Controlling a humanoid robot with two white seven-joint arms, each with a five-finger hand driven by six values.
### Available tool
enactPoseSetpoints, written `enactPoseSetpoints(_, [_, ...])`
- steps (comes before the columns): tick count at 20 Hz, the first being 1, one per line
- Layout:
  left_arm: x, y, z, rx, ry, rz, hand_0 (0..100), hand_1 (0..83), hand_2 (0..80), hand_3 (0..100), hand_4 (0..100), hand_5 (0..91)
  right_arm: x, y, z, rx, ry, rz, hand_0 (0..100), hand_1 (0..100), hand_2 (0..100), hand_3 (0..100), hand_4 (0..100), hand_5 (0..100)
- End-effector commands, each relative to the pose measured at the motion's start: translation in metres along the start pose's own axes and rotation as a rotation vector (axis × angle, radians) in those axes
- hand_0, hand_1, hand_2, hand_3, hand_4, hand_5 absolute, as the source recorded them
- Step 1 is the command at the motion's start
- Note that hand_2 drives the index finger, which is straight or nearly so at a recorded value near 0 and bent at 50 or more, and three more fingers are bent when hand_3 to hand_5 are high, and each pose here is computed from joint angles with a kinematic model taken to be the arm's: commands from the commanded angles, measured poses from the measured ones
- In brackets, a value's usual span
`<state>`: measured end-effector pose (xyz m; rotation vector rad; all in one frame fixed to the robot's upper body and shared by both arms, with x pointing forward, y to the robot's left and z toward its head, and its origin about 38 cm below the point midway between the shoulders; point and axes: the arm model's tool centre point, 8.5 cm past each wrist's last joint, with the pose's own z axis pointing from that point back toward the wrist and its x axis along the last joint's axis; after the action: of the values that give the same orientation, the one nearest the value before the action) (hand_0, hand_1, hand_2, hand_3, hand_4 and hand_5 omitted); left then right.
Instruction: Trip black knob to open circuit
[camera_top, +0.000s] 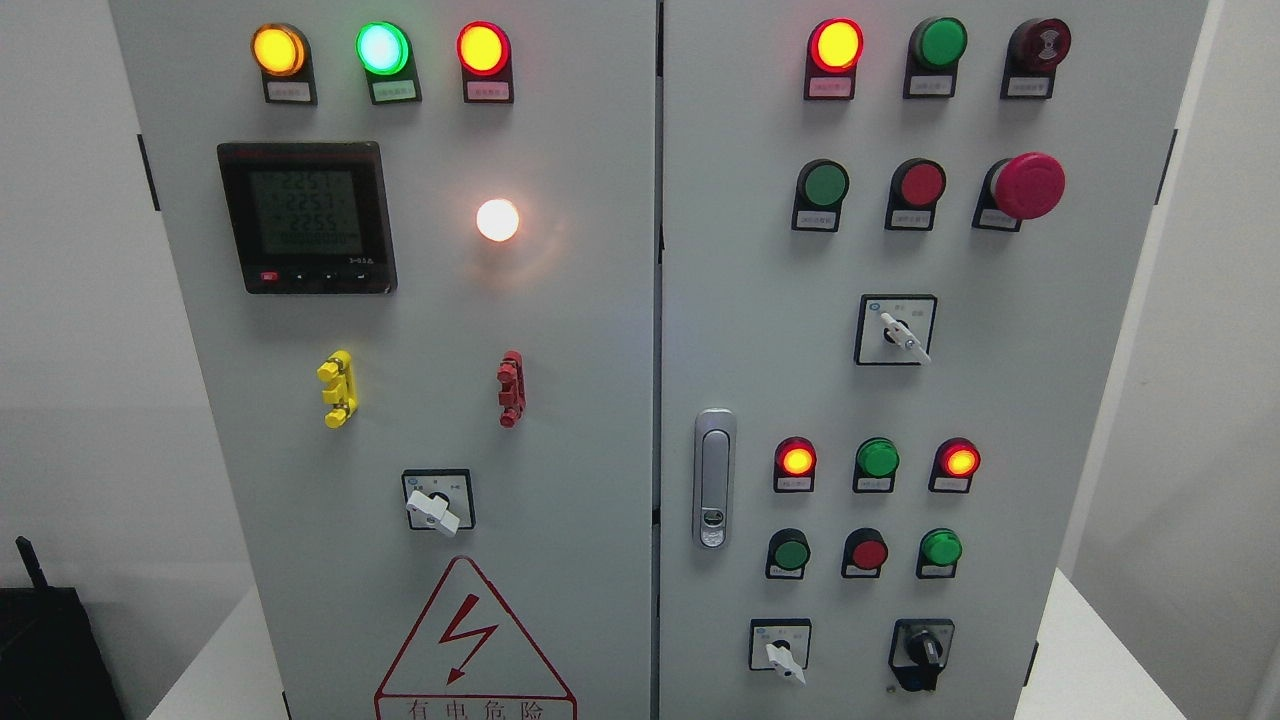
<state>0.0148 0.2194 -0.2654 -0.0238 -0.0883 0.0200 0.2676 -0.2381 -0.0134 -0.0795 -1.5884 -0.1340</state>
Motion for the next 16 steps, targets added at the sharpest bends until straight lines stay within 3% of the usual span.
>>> enactPoseSetpoints(1, [0.0,-0.001,0.0,-0.002,0.0,0.004,12,38.9,0.0,0,0,0.0,0.02,0.001,-0.005,0.0,-0.061,-0.01,77,88,0,100,93,86])
enactPoseSetpoints(6, [0.0,-0.001,0.0,0.0,0.002,0.003,12,38.9,0.0,0,0,0.0,0.041,0.004,-0.017,-0.007,-0.103,-0.016,75,86,0,100,98,92])
enactPoseSetpoints(16, [0.0,-0.001,0.0,0.0,0.002,0.003,12,38.9,0.0,0,0,0.0,0.085,0.021,-0.043,0.027,-0.206,-0.032,74,86,0,100,100,94])
